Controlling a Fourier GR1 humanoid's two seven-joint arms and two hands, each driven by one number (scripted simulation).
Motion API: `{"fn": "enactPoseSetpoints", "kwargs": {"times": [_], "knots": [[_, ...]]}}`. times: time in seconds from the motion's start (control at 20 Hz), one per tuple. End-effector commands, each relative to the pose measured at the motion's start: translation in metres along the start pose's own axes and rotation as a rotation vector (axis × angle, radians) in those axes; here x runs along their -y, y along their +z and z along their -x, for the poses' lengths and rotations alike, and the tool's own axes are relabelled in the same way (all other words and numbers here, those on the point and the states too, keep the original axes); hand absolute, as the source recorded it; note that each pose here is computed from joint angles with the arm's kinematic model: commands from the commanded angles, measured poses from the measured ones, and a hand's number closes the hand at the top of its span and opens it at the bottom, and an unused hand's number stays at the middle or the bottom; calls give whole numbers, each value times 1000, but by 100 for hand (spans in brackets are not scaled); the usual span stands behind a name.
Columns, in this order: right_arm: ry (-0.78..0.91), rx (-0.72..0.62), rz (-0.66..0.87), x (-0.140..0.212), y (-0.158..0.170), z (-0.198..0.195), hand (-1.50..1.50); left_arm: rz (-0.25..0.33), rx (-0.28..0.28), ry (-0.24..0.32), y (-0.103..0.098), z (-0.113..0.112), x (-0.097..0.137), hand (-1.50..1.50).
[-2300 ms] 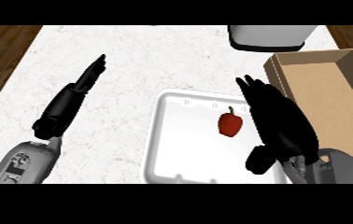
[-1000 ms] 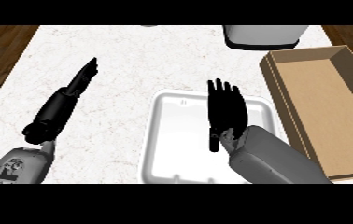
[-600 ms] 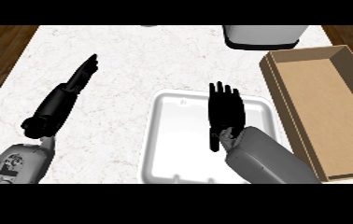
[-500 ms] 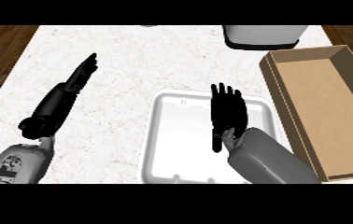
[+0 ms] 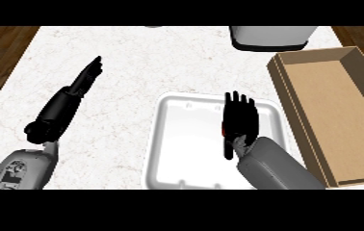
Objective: Pick the bell pepper from the tray and place it in the cardboard box
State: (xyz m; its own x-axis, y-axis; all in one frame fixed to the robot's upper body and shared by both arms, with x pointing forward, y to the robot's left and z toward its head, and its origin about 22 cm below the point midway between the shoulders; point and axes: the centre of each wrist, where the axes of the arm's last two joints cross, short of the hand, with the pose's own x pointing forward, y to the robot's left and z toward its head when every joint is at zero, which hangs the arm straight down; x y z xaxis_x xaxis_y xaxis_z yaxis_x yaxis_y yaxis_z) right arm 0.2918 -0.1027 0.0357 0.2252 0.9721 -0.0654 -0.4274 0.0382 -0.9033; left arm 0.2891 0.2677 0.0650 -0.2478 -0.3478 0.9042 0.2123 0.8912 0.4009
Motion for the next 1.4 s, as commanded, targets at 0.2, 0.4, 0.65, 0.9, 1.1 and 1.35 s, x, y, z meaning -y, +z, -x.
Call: {"fn": "enactPoseSetpoints", "kwargs": {"times": [0.2,0.4,0.65,0.9,1.1,1.35], "knots": [[10,-91,-59,-28,-10,22,-150,2,7,8,11,28,-7,0],[36,-39,-48,-16,-22,4,150,-3,4,11,-2,-7,1,0],[80,66,87,-12,-24,3,150,15,15,-11,6,-11,-12,0],[113,92,158,-18,-35,15,150,1,1,-2,-6,2,14,0],[-9,114,208,11,-54,5,150,21,10,8,11,12,8,0],[-274,96,289,64,-91,10,150,42,40,4,-5,-9,6,0]]}}
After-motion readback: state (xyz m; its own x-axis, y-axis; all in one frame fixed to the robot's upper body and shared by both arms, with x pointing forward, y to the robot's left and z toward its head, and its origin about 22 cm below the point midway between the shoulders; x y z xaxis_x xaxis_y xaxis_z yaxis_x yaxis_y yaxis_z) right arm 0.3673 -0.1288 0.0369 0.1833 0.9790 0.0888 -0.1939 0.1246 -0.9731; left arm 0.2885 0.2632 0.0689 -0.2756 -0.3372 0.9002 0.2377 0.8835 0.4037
